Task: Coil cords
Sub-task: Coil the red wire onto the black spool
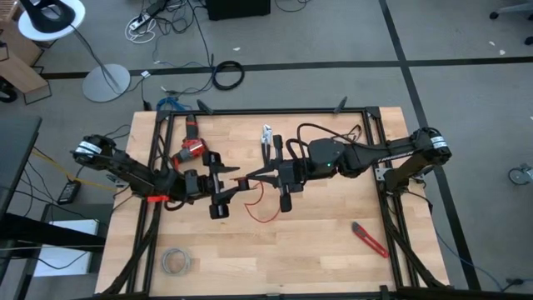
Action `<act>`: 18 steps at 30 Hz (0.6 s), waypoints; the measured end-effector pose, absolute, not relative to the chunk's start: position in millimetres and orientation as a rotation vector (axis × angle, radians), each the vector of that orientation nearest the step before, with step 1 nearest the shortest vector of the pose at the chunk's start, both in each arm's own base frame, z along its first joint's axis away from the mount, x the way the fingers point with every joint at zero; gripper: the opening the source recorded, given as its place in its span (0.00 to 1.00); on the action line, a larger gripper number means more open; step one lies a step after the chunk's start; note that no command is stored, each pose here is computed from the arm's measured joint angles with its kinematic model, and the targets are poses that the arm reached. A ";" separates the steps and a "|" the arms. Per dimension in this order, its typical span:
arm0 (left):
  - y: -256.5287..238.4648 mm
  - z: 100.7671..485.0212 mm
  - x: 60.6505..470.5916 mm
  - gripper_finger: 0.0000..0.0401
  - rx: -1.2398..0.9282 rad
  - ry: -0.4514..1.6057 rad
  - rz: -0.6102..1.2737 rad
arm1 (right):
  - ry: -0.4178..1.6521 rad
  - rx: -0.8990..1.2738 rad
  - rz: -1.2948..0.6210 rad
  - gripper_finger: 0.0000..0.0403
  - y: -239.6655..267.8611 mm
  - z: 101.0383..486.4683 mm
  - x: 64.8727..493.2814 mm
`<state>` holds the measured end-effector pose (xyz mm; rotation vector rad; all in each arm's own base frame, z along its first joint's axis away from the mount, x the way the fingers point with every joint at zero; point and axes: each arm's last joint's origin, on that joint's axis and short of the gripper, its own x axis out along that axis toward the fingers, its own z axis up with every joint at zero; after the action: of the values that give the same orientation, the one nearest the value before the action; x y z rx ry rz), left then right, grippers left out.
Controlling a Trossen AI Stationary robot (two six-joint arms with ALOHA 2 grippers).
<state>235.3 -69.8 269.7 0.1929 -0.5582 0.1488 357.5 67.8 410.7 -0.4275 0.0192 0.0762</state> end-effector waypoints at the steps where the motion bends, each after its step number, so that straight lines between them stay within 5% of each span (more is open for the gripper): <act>1: -70.7 269.6 235.0 0.60 0.186 -0.552 0.163 | 0.020 -0.428 0.072 0.00 67.6 410.7 357.6; 18: -103.3 265.1 214.9 0.60 0.253 -0.320 0.481 | 0.124 -0.448 -0.012 0.00 66.3 402.5 356.6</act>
<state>214.9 -103.3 265.1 0.2529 -0.3204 0.4810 356.6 66.3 402.5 -0.4477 0.1242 -0.0124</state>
